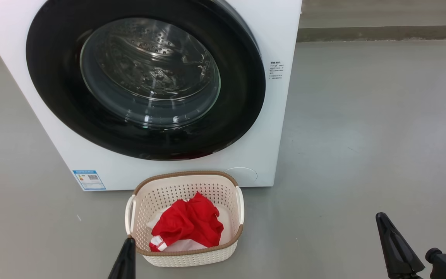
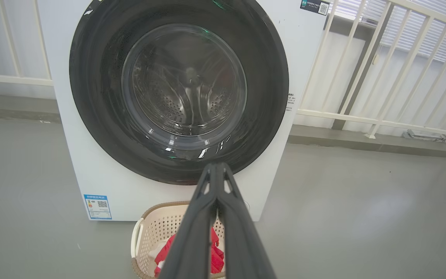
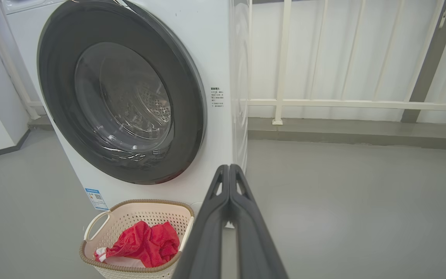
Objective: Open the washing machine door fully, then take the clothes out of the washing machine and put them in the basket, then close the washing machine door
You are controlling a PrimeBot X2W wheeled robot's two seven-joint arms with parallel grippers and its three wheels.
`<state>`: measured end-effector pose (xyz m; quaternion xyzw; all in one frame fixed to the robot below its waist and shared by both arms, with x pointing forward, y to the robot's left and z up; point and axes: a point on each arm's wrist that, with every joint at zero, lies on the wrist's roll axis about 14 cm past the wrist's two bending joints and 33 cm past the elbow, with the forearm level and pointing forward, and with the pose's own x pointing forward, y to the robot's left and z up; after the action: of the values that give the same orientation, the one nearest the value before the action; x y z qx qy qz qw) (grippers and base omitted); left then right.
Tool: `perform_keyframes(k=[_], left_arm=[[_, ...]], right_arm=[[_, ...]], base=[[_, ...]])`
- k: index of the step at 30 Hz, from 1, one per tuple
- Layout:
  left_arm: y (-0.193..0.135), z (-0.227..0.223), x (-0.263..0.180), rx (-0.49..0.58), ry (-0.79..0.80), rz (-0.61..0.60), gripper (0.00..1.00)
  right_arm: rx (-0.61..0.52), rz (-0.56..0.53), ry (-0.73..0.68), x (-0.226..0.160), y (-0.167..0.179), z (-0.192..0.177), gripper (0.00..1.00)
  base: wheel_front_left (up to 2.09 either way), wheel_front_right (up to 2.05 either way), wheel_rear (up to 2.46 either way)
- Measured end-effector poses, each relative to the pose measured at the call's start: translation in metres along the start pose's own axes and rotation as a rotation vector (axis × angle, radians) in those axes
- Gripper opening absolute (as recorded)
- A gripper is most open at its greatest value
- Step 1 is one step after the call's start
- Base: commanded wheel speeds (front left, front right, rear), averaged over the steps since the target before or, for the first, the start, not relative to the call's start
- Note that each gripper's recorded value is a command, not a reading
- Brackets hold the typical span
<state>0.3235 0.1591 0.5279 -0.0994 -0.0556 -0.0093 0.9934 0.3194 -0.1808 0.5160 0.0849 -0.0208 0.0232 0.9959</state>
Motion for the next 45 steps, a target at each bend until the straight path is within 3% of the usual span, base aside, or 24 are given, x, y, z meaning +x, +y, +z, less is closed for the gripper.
perform_keyframes(k=[45], left_arm=[[0.022,-0.036,0.012,-0.488,0.17,0.098,0.0]], right_arm=[[0.534,-0.058,0.034,0.015,-0.011,-0.018,0.0]], base=[[0.0,0.0,0.0]])
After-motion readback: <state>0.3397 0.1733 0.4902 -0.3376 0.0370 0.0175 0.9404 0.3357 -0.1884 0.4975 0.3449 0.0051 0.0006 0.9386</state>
